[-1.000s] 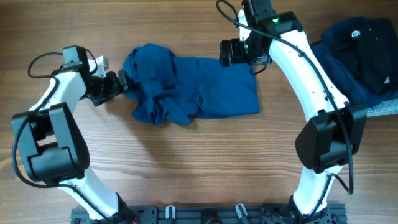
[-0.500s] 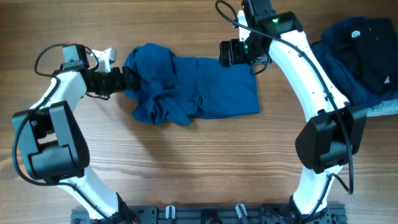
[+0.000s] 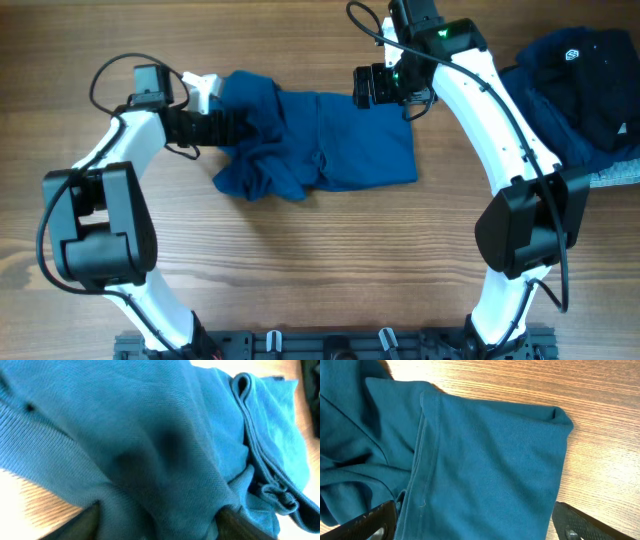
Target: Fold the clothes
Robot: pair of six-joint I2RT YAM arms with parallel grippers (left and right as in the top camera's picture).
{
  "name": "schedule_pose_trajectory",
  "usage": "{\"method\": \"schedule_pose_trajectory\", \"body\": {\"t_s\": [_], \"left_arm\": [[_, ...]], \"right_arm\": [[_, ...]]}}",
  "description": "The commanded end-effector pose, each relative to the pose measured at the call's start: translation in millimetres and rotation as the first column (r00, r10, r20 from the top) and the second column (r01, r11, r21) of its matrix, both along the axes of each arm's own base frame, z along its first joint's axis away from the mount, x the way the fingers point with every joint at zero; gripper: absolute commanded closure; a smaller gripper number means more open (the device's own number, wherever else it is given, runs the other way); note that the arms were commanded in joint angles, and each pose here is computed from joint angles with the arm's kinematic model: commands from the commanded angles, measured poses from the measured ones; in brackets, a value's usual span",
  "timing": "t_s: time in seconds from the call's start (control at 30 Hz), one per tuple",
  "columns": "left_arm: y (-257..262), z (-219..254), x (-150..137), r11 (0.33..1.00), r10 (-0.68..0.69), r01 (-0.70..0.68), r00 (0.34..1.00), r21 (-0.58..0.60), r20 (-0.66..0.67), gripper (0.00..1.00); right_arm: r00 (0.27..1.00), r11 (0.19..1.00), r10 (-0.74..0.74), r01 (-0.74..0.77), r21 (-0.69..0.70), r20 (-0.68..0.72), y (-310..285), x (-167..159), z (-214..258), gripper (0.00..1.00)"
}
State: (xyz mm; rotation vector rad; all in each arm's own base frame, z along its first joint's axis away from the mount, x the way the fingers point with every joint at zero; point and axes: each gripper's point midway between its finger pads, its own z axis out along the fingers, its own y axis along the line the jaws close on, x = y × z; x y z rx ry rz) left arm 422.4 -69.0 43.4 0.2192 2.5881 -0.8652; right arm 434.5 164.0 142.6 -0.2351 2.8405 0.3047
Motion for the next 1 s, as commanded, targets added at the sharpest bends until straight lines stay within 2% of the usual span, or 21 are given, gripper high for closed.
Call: {"method": "schedule_pose_trajectory", "body": {"t_s": [0.0,0.03,0.1,0.23,0.3,0.37,0.4,0.43,0.47,0.53,0.7,0.8,0.97], "left_arm": [[-5.0,-6.7,1.7,0.999,-0.024,0.024,1.0,0.031,0.0,0.68],[-3.8,-6.6,1.4,1.0,-0.014,0.014,1.0,0.027,-0.008,0.79],[6.0,-0.9,2.0,0.999,0.049,-0.049,0.998,0.01,-0.035,0.88],[17.7,22.5,-0.8,0.997,0.083,-0.083,0.996,0.007,-0.015,0.9],[19.7,36.0,-0.4,0.996,0.088,-0.088,0.996,0.011,0.015,0.87],[21.8,44.6,0.9,0.995,0.093,-0.094,0.995,0.024,0.041,0.78],[24.0,45.6,1.4,0.994,0.099,-0.101,0.994,0.038,0.046,0.65],[25.7,44.7,1.7,0.993,0.104,-0.106,0.994,0.049,0.046,0.44],[27.8,43.4,1.8,0.992,0.111,-0.113,0.993,0.058,0.043,0.29],[31.6,41.2,2.5,0.989,0.121,-0.124,0.992,0.081,0.043,0.09],[41.7,41.8,6.7,0.984,0.147,-0.152,0.987,0.09,0.057,0.01],[64.8,44.2,13.2,0.96,0.271,-0.272,0.962,0.061,0.034,0.0],[124.5,47.2,15.2,0.862,0.506,-0.506,0.862,0.003,-0.034,0.0]], "right_arm": [[1.0,1.0,0.017,-0.017,0.017,0.02,2.4,0.0,10.6,0.01],[1.0,1.0,0.016,-0.017,0.017,0.021,2.4,0.1,10.6,0.01],[1.0,1.0,0.016,-0.016,0.017,0.021,2.1,0.3,10.7,0.0],[0.999,0.999,0.028,-0.028,0.014,0.026,1.9,0.8,10.8,0.01],[0.999,0.999,0.032,-0.032,0.014,0.029,2.1,1.2,11.0,0.0],[0.999,0.999,0.034,-0.034,0.013,0.025,2.0,0.3,10.7,0.0],[0.999,0.999,0.044,-0.044,0.025,0.016,4.2,-2.1,10.6,0.0],[0.997,0.997,0.07,-0.07,0.04,0.009,8.1,-6.1,11.9,0.0],[0.995,0.994,0.103,-0.103,0.044,0.007,11.8,-10.4,13.2,0.0],[0.989,0.988,0.148,-0.148,0.033,0.004,16.9,-19.0,17.0,0.0],[0.963,0.965,0.263,-0.263,0.003,-0.058,44.2,-57.5,18.8,0.0],[0.936,0.938,0.337,-0.343,-0.049,-0.101,63.3,-83.5,13.4,0.03],[0.889,0.883,0.434,-0.452,-0.128,-0.146,92.6,-122.3,9.2,0.07]]}}
